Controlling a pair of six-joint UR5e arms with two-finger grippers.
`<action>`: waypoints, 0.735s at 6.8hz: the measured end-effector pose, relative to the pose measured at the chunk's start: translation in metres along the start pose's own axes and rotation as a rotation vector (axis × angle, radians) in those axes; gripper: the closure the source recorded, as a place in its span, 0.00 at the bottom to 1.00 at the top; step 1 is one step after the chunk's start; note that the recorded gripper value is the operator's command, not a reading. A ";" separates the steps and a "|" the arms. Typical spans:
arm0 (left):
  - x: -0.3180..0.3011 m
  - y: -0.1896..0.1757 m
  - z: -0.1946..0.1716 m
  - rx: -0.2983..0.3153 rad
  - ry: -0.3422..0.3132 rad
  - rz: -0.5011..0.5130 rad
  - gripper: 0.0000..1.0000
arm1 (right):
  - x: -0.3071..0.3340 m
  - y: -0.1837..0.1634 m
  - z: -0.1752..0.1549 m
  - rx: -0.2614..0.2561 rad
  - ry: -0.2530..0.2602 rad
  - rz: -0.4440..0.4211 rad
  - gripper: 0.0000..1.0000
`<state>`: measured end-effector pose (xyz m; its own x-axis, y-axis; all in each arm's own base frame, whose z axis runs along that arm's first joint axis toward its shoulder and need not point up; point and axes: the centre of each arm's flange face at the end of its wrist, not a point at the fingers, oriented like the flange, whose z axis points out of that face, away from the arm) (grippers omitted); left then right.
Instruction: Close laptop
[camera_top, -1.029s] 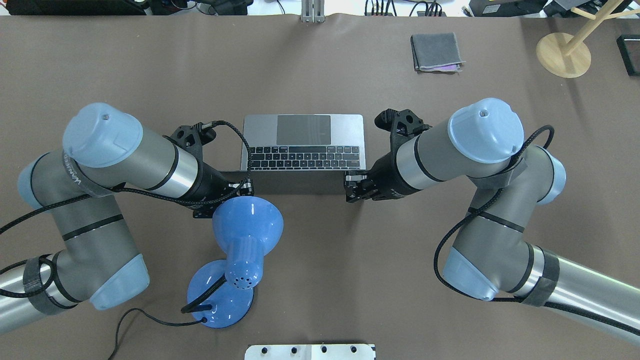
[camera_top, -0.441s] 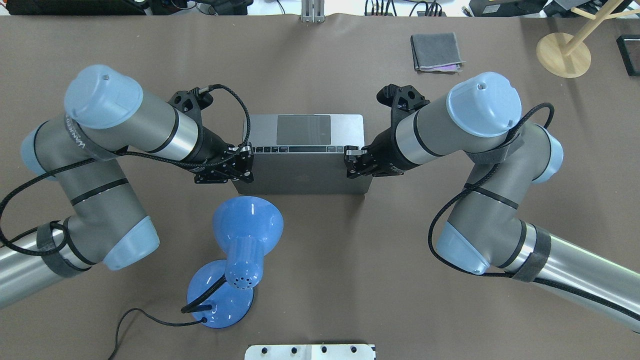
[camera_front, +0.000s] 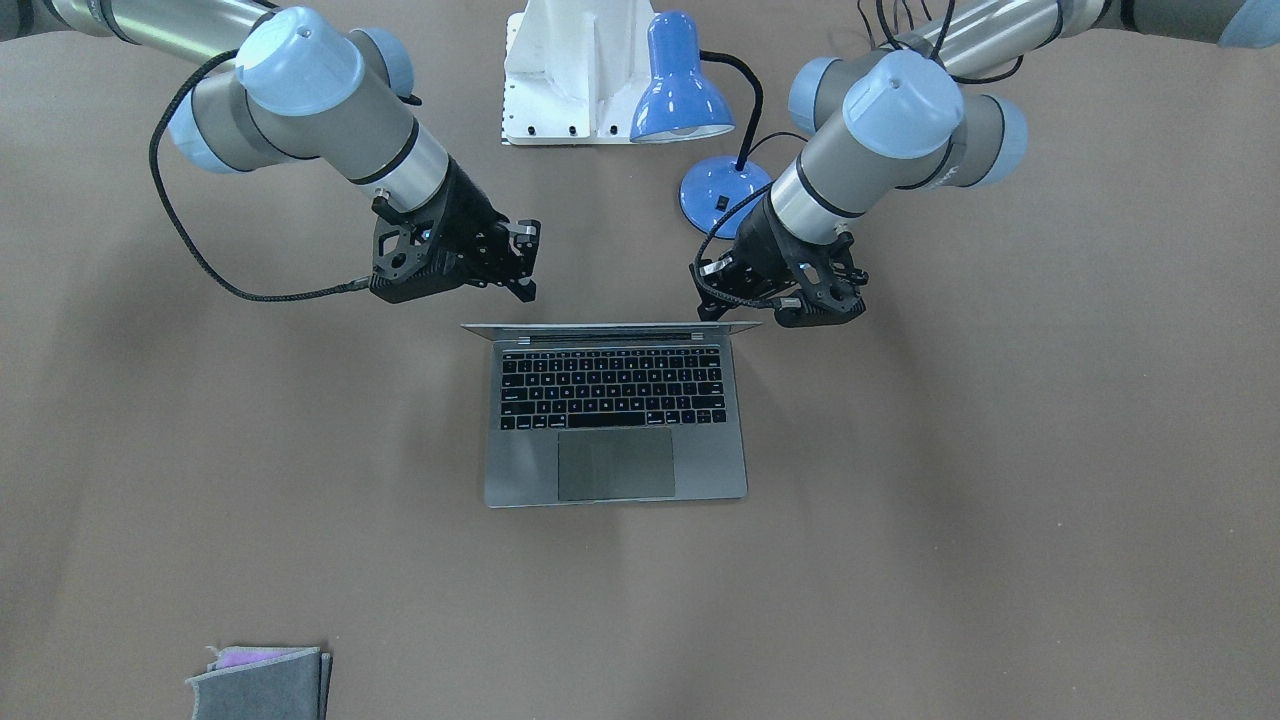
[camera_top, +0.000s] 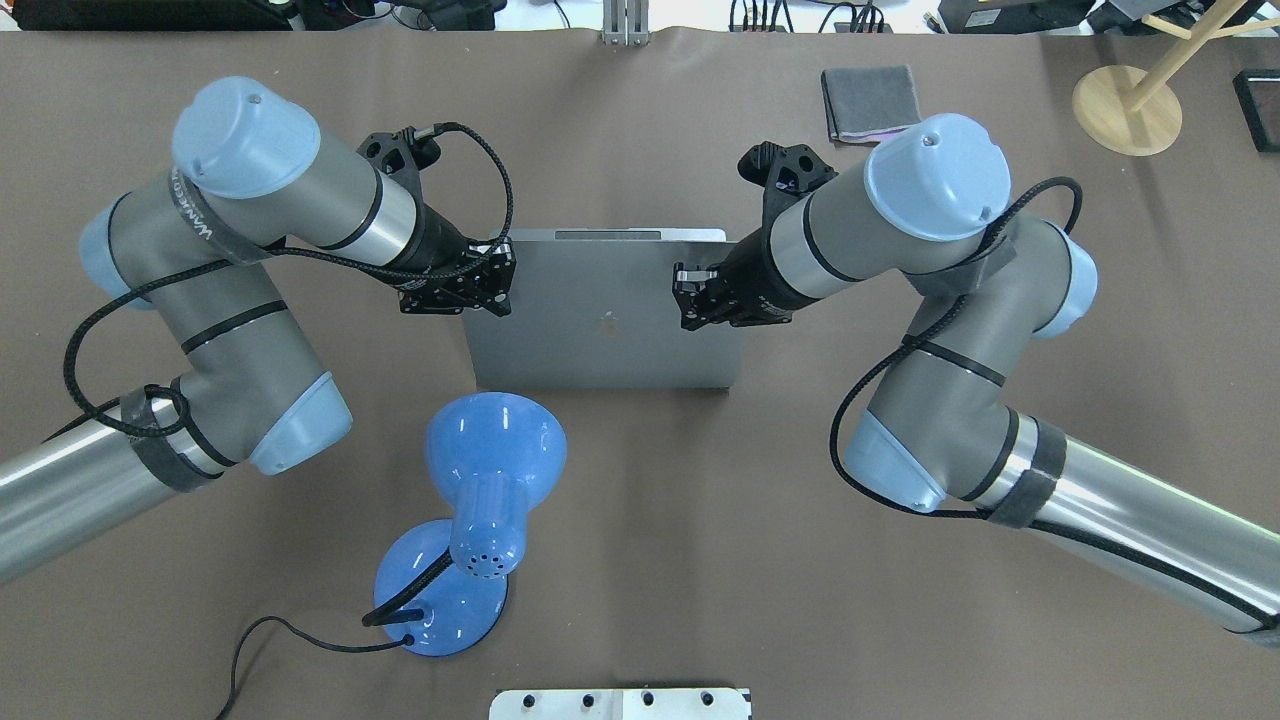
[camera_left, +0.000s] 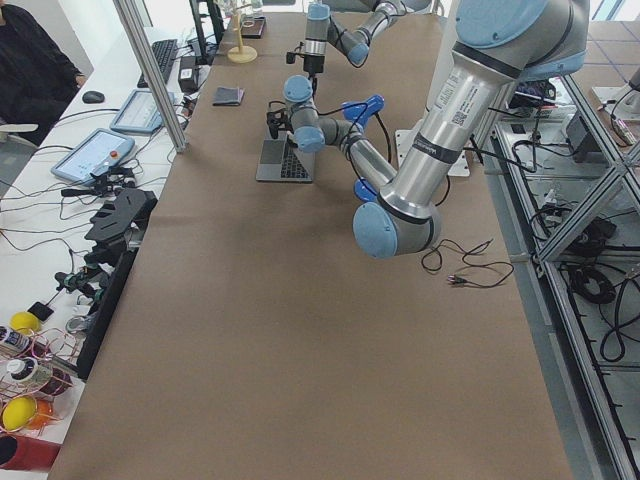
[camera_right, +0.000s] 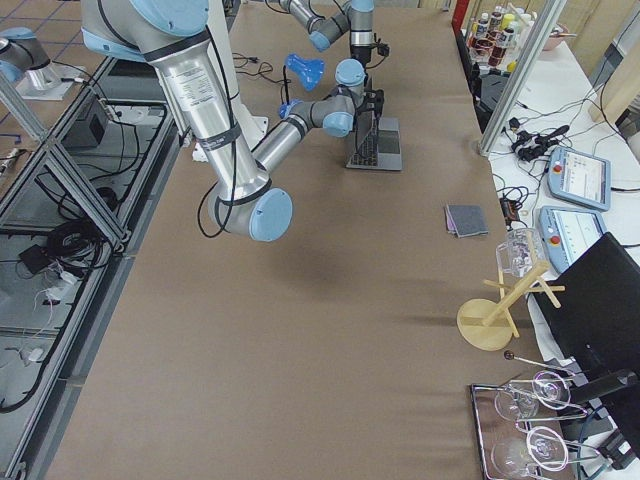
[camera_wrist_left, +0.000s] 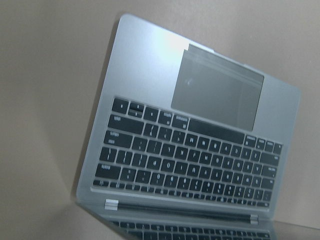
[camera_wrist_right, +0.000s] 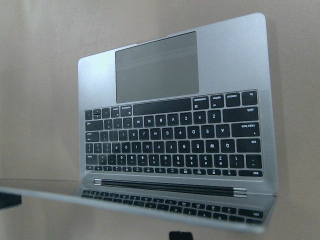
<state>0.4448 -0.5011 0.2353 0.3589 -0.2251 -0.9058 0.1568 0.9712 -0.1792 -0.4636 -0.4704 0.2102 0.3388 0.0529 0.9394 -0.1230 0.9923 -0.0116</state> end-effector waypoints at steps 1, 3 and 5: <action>0.000 -0.009 0.006 0.006 -0.012 0.002 1.00 | -0.009 -0.018 0.012 0.010 0.014 0.011 1.00; 0.005 -0.022 0.017 0.011 -0.027 -0.002 1.00 | -0.020 -0.049 0.028 0.036 0.044 0.032 1.00; 0.003 -0.034 0.033 0.013 -0.028 -0.003 1.00 | -0.010 -0.074 0.056 0.066 0.055 0.036 1.00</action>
<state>0.4710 -0.5374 0.2517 0.3842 -0.2302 -0.8941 0.1700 0.9695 -0.1766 -0.5102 -0.5507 0.2204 0.3834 0.0962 0.9185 -0.1970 0.9802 -0.0204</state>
